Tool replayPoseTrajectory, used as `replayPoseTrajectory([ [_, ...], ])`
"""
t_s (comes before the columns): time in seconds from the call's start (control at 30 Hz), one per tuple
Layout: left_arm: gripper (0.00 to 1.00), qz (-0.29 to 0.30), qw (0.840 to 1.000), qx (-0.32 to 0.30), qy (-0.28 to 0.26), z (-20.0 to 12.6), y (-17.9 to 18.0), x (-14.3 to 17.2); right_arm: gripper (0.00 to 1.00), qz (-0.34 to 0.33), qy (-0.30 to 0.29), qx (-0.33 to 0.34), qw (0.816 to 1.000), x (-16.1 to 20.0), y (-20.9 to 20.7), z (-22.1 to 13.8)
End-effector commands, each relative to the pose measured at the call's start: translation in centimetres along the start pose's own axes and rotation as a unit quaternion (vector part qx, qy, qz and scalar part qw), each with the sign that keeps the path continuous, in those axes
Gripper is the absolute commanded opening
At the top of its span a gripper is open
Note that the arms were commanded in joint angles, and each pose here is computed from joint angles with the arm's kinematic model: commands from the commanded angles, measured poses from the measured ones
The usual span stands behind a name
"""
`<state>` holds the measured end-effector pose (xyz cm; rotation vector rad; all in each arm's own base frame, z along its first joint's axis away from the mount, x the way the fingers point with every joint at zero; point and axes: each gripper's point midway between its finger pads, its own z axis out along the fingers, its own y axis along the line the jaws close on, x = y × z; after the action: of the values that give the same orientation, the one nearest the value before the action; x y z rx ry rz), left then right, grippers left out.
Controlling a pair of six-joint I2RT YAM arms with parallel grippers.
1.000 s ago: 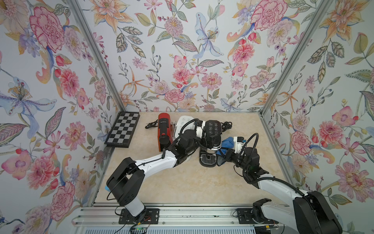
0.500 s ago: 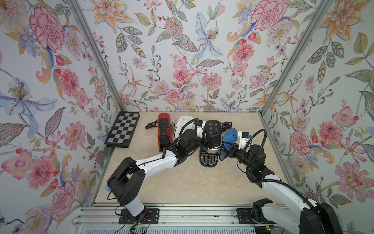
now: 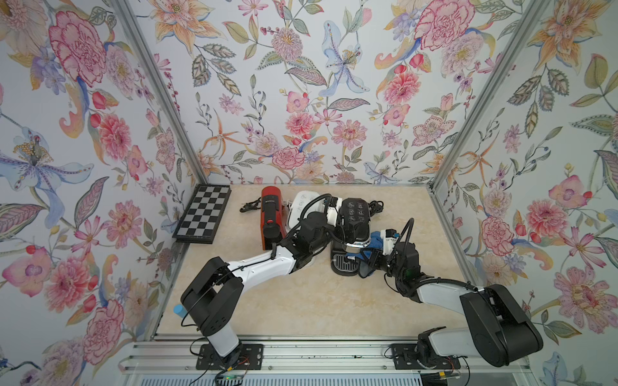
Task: Wipe the surface of a coffee machine
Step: Wipe the dirt from the surface of the coffee machine.
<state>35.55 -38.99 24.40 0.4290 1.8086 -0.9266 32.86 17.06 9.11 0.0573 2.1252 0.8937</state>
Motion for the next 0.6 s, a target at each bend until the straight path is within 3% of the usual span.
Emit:
replayPoseTrajectory([
  [0.0, 0.99, 0.008, 0.997, 0.003, 0.075, 0.3, -0.3, 5.0, 0.35, -0.002, -0.029, -0.028, 0.999, -1.7, 1.1, 0.6],
  [0.23, 0.99, 0.010, 0.996, -0.014, 0.089, -0.9, 0.8, 6.6, 0.35, -0.035, -0.060, -0.020, 0.997, -5.6, 2.6, -1.2],
  [0.37, 0.99, 0.006, 0.996, -0.019, 0.092, -1.2, 1.2, 7.4, 0.36, -0.081, -0.091, -0.030, 0.992, -9.6, 6.1, -4.0],
  [0.57, 0.99, 0.008, 0.996, -0.015, 0.083, -1.1, 0.9, 6.7, 0.35, -0.118, -0.124, -0.043, 0.984, -12.9, 10.0, -8.0],
])
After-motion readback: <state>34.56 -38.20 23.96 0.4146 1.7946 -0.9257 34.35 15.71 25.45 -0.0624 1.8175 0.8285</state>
